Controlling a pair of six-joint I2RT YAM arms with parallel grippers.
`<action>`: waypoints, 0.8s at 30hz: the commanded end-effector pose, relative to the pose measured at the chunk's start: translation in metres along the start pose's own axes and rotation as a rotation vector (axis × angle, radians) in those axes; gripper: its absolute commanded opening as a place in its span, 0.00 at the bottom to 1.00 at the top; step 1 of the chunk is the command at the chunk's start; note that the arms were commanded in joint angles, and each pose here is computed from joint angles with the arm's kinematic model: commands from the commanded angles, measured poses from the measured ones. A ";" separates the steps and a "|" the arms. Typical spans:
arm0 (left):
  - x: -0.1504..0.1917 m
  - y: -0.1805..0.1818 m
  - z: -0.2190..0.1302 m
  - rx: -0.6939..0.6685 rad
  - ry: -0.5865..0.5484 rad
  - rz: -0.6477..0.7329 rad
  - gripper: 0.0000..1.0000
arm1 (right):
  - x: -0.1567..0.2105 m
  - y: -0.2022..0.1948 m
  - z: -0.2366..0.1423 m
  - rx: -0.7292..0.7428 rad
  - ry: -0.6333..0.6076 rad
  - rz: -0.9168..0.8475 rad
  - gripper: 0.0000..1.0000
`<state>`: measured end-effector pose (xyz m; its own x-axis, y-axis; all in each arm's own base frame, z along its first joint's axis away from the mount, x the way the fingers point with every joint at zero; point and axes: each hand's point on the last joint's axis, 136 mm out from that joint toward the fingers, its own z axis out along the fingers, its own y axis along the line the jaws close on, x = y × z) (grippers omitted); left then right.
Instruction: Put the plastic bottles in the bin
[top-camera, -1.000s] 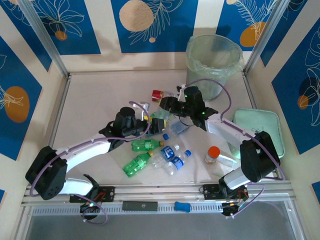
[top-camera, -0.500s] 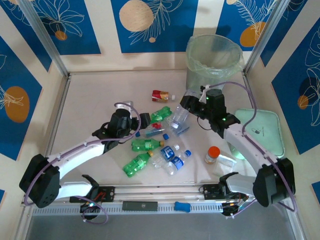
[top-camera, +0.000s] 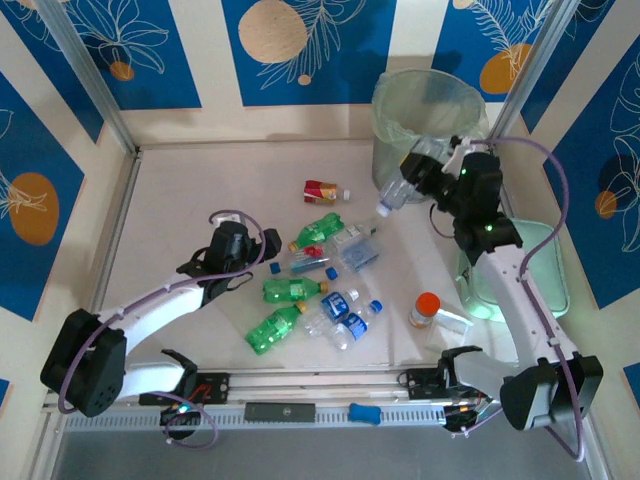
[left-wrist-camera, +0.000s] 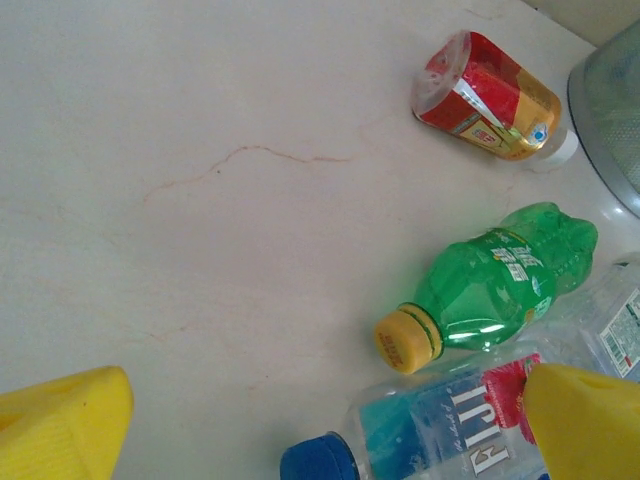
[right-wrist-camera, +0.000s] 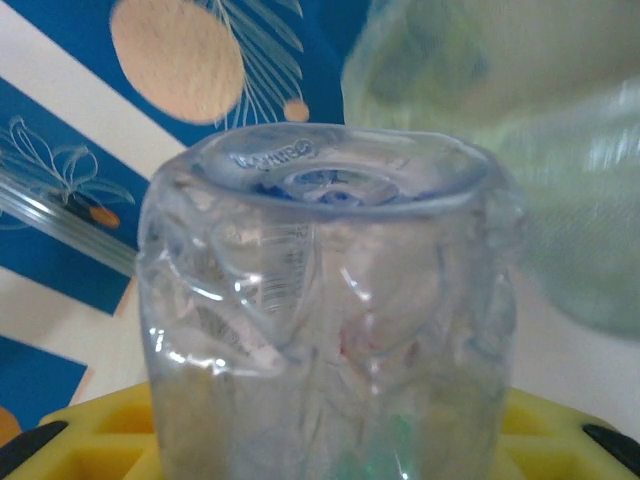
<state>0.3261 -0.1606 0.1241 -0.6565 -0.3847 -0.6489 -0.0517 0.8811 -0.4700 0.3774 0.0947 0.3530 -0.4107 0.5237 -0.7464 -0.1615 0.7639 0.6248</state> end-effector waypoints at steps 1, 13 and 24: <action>-0.002 -0.010 0.001 0.054 0.011 -0.013 1.00 | -0.043 0.016 0.001 -0.038 -0.065 -0.068 0.48; 0.009 -0.020 0.004 0.097 0.089 0.054 1.00 | -0.151 0.021 0.059 -0.019 -0.202 -0.142 0.48; 0.013 -0.003 -0.010 0.055 0.068 0.076 1.00 | -0.185 -0.045 0.151 0.200 -0.170 -0.157 0.48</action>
<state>0.3146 -0.1762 0.1229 -0.7150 -0.3090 -0.6271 0.0464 0.8740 -0.4836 0.5856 0.0298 0.4506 -0.1807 0.4534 -0.8728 -0.1017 0.8740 0.4751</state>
